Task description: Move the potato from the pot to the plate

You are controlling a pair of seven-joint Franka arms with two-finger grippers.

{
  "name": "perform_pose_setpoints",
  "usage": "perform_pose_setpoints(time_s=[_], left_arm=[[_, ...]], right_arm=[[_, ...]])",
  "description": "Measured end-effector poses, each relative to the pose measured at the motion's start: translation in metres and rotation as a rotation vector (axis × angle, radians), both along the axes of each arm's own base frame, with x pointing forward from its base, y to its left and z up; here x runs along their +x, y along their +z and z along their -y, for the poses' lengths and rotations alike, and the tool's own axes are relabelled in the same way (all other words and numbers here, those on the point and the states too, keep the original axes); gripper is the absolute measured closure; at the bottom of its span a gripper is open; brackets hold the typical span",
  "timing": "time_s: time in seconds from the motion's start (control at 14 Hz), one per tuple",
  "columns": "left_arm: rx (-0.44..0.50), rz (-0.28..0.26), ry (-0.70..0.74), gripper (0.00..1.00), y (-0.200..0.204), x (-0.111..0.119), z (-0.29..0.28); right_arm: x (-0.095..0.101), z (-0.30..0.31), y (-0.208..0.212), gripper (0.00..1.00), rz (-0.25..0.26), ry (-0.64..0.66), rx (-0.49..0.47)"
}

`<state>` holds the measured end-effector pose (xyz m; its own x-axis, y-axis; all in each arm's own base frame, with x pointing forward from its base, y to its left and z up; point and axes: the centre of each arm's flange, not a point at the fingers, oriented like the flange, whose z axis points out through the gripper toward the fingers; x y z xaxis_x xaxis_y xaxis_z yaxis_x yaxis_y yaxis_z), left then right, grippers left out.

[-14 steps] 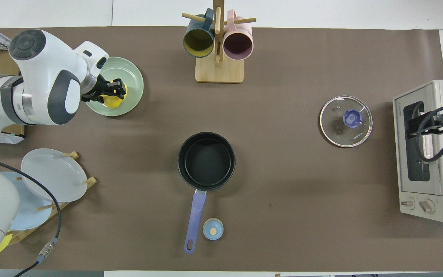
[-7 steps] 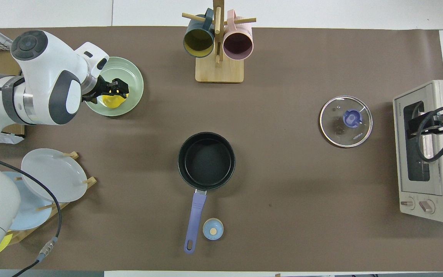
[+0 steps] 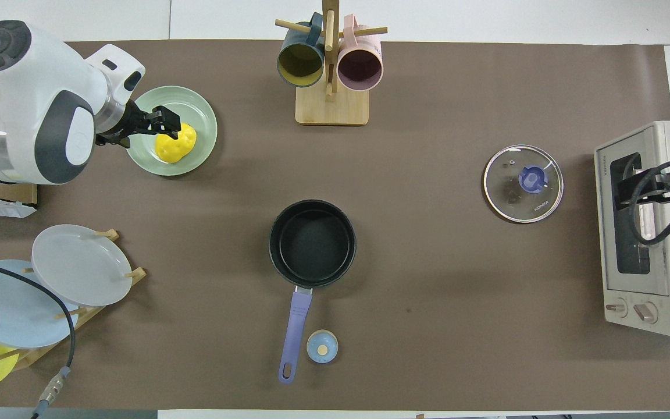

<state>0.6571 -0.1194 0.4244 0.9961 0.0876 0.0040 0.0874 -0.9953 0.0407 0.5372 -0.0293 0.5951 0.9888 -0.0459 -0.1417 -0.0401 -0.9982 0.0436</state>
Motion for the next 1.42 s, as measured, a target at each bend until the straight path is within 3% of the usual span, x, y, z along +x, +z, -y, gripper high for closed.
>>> perform_pose_setpoints(time_s=[0.21, 0.5, 0.85, 1.21, 1.42], left_arm=[[0.011, 0.008, 0.017, 0.0, 0.047, -0.015, -0.016], [0.009, 0.078, 0.051, 0.0, 0.116, -0.033, -0.061], [0.008, 0.075, 0.001, 0.0, 0.205, -0.096, -0.079], [0.015, -0.041, -0.014, 0.0, 0.192, -0.116, -0.079], [0.015, -0.051, -0.016, 0.0, 0.186, -0.122, -0.08]], right_arm=[[0.0, 0.0, 0.0, 0.0, 0.0, 0.0, 0.0], [0.0, 0.0, 0.0, 0.0, 0.0, 0.0, 0.0], [0.0, 0.0, 0.0, 0.0, 0.0, 0.0, 0.0], [0.0, 0.0, 0.0, 0.0, 0.0, 0.0, 0.0], [0.0, 0.0, 0.0, 0.0, 0.0, 0.0, 0.0]])
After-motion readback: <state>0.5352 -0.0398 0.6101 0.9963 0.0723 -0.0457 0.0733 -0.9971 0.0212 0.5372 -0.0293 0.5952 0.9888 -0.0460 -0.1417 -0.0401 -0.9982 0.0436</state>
